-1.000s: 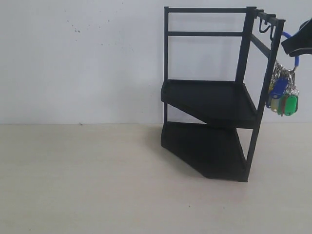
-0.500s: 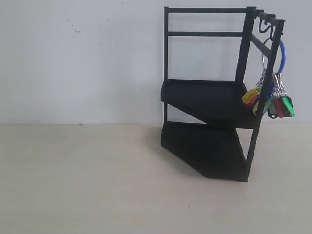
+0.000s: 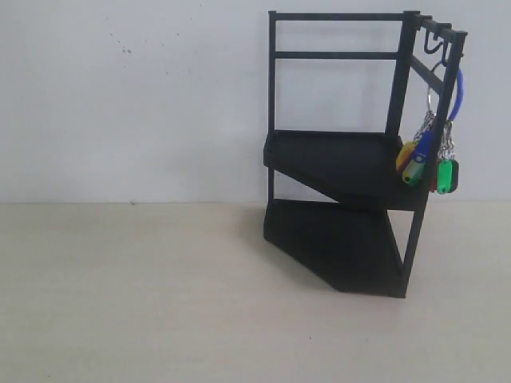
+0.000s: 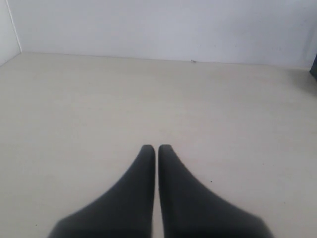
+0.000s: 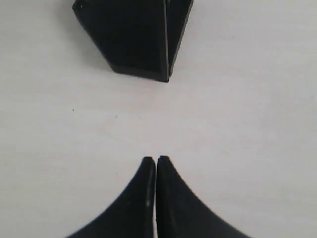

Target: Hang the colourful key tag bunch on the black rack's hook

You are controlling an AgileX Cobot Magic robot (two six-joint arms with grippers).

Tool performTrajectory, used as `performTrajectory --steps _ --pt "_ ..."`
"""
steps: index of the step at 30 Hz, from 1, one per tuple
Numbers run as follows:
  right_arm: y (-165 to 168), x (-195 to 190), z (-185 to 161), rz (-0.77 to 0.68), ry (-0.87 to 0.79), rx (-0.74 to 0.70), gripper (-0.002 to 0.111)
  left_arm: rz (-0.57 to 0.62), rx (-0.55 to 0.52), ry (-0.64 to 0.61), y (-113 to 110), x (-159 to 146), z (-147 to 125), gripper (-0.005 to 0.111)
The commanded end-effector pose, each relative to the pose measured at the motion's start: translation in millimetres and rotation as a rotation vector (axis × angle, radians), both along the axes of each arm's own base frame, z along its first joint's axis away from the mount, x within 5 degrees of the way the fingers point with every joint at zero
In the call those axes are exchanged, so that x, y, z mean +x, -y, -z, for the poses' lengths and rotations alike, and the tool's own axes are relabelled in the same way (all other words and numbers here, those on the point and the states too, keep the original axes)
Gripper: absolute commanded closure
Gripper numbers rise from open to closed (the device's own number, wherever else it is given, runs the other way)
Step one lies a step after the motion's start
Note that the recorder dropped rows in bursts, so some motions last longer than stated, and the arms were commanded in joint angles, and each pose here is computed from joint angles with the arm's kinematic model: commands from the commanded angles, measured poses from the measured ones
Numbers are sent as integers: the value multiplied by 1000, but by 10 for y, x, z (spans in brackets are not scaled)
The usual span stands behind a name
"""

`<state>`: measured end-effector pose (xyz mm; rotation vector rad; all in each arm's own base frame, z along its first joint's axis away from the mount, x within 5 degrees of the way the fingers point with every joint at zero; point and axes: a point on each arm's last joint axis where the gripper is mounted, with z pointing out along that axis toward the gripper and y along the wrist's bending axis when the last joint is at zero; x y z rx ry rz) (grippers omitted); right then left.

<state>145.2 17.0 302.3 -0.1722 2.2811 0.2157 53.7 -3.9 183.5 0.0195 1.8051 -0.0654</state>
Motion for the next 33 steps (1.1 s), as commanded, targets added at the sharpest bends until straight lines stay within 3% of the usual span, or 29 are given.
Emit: performTrajectory --steps 1,22,28,33 --pt "-10 -88 74 -2 -19 12 108 -4 -7 11 -1 4 -17 102" --pt "-24 -70 55 -11 13 2 108 -4 -7 11 -1 4 -17 102" --pt "-5 -48 2 12 83 -4 108 -4 -7 11 -1 4 -17 102" --pt "26 -204 -142 55 283 -6 108 -4 -7 11 -1 4 -17 102"
